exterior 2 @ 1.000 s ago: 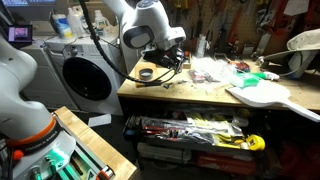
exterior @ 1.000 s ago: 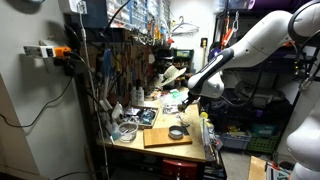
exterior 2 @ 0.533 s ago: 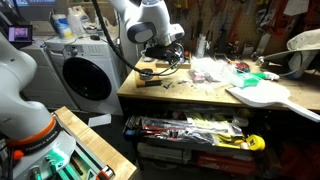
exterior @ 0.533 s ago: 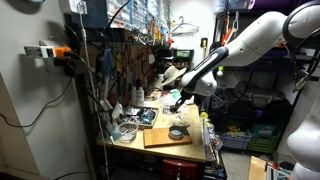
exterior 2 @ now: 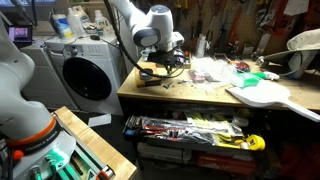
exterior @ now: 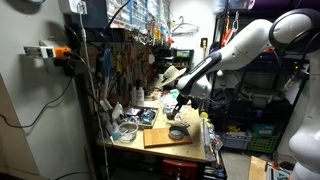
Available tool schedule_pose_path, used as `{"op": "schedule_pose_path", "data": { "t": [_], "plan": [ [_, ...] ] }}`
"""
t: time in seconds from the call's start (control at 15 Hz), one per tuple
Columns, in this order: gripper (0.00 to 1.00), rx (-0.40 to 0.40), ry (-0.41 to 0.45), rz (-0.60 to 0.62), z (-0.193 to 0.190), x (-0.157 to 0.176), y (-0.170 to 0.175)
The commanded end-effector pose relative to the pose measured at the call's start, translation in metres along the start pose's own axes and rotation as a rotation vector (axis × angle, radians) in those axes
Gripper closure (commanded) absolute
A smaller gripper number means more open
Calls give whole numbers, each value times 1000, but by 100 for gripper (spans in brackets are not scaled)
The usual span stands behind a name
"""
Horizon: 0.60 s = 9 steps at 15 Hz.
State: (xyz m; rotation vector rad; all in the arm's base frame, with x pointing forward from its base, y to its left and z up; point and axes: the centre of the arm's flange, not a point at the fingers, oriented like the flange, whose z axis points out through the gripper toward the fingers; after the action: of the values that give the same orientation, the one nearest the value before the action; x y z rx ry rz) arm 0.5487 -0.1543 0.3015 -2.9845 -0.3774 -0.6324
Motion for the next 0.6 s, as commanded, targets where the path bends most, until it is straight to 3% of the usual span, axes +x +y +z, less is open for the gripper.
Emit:
{"op": "schedule_pose_path", "data": {
  "t": [0.0, 0.53],
  "plan": [
    [94, 30, -19, -90, 18, 7, -3],
    [94, 18, -59, -236, 34, 16, -22]
  ]
}}
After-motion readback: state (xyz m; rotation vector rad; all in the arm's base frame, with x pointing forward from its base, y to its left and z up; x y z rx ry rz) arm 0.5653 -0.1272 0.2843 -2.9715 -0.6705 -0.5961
